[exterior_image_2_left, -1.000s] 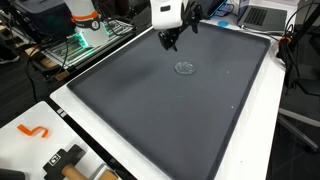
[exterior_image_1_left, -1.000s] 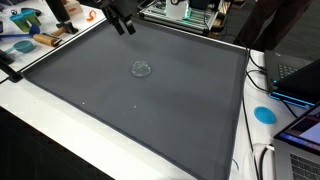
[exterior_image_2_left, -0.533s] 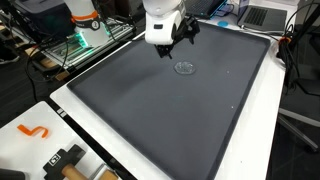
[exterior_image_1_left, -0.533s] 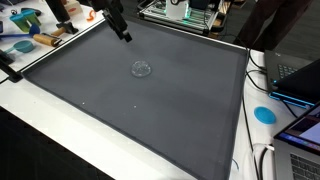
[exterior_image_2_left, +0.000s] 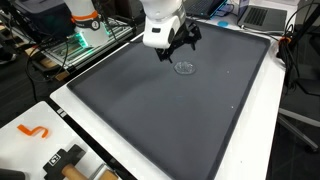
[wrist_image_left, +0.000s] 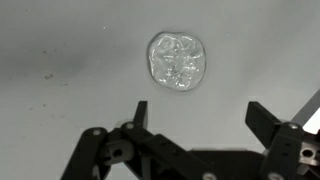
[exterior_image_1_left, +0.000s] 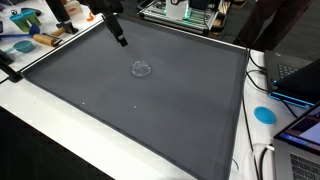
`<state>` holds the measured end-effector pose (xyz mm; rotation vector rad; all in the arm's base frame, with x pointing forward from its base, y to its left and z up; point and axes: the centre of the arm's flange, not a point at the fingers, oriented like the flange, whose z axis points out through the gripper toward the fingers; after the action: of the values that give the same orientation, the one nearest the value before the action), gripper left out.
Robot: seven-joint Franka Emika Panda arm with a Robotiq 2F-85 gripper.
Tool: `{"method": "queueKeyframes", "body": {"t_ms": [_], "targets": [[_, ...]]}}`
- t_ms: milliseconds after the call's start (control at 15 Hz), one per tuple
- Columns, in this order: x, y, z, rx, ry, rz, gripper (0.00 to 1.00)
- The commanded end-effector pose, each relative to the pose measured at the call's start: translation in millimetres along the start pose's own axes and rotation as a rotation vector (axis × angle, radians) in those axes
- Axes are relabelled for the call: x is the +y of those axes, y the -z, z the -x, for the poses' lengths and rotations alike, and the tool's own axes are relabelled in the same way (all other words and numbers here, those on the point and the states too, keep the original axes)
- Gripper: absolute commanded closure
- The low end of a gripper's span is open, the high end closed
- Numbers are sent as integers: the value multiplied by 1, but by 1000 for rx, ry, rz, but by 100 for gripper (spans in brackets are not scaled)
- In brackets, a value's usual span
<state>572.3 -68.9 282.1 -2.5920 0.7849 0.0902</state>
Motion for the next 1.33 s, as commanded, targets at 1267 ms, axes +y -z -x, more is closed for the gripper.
{"method": "queueKeyframes", "body": {"t_ms": [1267], "targets": [[-46, -19, 74, 220, 242, 96, 0]]}}
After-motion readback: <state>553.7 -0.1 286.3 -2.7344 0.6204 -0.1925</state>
